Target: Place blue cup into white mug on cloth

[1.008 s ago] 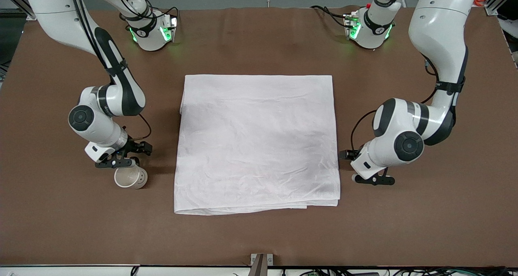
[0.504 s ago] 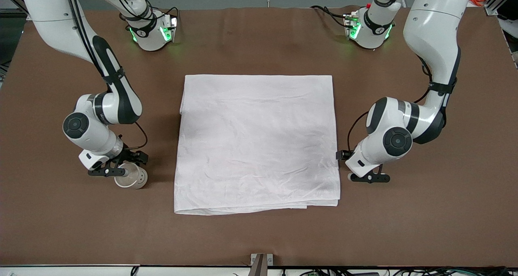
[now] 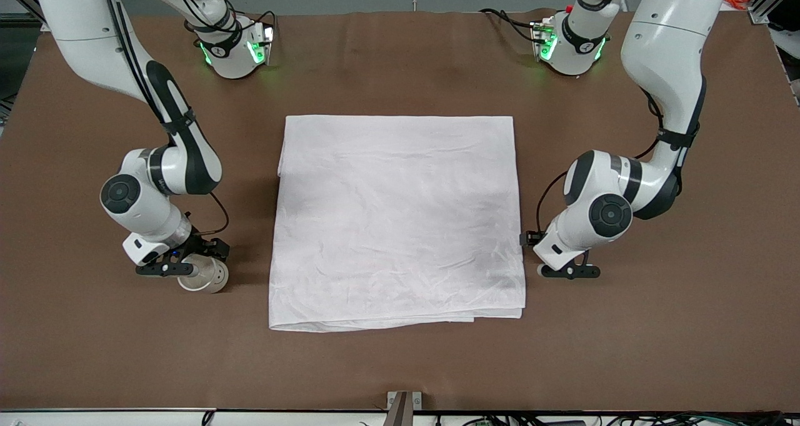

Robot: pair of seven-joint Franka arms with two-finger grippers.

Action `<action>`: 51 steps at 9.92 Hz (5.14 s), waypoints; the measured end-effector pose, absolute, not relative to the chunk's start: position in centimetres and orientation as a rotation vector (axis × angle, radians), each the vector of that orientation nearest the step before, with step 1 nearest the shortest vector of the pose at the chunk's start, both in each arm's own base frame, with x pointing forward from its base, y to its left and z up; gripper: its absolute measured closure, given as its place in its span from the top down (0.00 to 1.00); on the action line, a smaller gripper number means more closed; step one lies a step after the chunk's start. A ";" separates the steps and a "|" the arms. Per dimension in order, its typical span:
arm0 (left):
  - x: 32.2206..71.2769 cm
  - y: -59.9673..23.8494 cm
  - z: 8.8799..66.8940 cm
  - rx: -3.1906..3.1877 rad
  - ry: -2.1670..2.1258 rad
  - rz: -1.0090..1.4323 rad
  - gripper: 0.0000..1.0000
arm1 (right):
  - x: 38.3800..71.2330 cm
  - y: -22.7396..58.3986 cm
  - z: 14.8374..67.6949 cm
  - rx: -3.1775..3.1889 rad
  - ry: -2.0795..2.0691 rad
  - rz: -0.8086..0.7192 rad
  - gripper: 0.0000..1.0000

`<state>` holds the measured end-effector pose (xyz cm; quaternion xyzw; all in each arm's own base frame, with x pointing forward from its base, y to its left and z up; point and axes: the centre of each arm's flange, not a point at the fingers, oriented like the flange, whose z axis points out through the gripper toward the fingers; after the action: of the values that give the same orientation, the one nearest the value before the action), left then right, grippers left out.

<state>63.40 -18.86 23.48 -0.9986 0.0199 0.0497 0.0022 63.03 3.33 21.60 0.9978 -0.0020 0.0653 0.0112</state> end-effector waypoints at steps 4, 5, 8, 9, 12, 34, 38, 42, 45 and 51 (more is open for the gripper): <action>63.4 -18.8 23.3 -3.131 0.061 0.159 0.60 | 62.5 3.4 20.9 3.114 -0.006 0.122 0.39; 63.3 -18.7 23.1 -3.130 0.059 0.164 0.54 | 62.5 3.3 20.8 3.114 -0.008 0.108 0.24; 63.3 -18.5 22.8 -3.128 0.056 0.173 0.21 | 62.7 3.3 21.2 3.113 -0.013 0.108 0.10; 63.3 -18.5 22.8 -3.128 0.054 0.172 0.10 | 62.8 3.3 21.4 3.113 -0.013 0.115 0.09; 63.5 -18.6 23.4 -3.124 0.029 0.149 0.04 | 63.4 3.4 23.1 3.115 -0.020 0.158 0.09; 66.6 -22.0 35.0 -3.143 0.117 0.057 0.04 | 45.5 51.9 23.2 3.171 0.010 0.096 0.99; 65.9 -26.1 40.0 -3.192 0.214 -0.028 0.04 | 48.9 49.2 31.1 3.146 -0.091 0.088 1.00; 63.0 -34.3 39.1 -3.242 0.419 0.016 0.04 | 54.9 33.9 48.2 3.139 -0.302 0.082 1.00; 58.9 -43.0 36.4 -3.252 0.633 0.027 0.04 | 57.6 16.4 55.2 3.144 -0.237 -0.037 1.00; 53.0 -51.1 33.6 -3.138 0.880 0.005 0.04 | 56.4 1.9 65.1 3.181 -0.178 0.008 1.00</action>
<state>53.05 -51.06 33.63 -0.9612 0.2696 0.0017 -0.0585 56.40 1.89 65.10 0.9982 -0.0559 0.0026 -0.0224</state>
